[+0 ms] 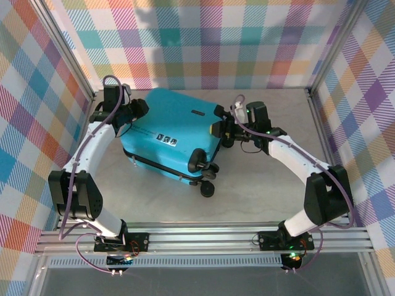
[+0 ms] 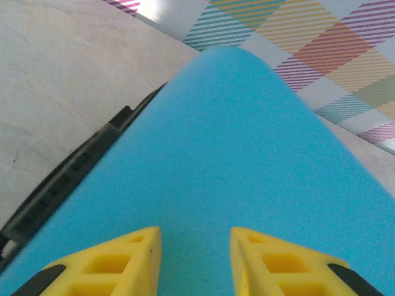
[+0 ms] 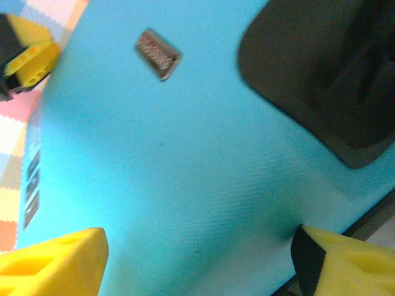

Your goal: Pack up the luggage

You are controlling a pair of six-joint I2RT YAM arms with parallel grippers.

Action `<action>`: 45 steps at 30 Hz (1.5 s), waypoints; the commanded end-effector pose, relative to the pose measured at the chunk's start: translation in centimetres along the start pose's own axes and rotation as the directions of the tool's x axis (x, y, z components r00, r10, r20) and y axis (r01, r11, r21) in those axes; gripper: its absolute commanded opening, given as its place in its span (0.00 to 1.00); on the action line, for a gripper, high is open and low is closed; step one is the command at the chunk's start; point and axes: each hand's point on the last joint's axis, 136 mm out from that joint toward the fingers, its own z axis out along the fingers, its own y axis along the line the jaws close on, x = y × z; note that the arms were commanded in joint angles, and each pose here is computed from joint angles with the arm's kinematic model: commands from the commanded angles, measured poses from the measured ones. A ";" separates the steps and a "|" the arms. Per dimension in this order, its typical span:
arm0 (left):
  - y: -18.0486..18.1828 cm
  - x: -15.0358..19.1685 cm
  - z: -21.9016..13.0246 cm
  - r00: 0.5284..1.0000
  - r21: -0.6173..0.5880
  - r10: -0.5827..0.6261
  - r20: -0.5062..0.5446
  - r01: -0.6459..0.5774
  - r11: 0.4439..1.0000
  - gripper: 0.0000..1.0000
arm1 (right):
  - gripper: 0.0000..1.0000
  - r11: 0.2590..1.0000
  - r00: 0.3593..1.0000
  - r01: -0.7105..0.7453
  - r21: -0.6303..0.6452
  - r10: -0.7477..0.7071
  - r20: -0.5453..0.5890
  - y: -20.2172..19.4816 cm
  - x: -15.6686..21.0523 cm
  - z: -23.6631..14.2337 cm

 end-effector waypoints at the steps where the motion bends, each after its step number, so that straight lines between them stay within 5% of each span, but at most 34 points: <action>1: -0.5 3.0 0.4 0.995 0.043 -0.016 -0.094 0.020 0.999 0.33 | 0.78 0.970 0.991 0.130 -0.207 -0.123 0.044 6.5 -2.1 -0.4; 8: 2.9 0.4 -4.2 0.998 -0.188 0.044 0.044 -0.035 0.982 0.38 | 0.78 0.990 0.994 0.106 -0.093 -0.104 0.025 4.6 -2.8 0.0; 13: 7.9 -0.8 -6.2 0.995 -0.346 -0.015 0.103 0.050 0.937 0.42 | 0.80 0.998 0.998 0.052 -0.031 -0.051 0.025 2.6 -1.5 -0.5; 22: 11.7 1.0 -6.1 0.991 -0.428 -0.101 0.092 0.131 0.894 0.42 | 0.82 1.000 1.000 0.001 -0.031 -0.002 -0.015 0.4 -0.8 0.9; 35: 1.5 2.5 -12.7 0.989 -0.156 0.124 0.076 -0.111 0.982 0.51 | 0.81 0.947 0.995 0.018 -0.320 -0.047 -0.084 3.8 -5.4 6.1; 45: -9.5 8.0 -12.5 0.891 0.123 0.454 -0.013 -0.449 0.885 0.55 | 0.81 0.854 0.980 -0.026 -0.519 -0.081 -0.182 6.0 -10.1 9.8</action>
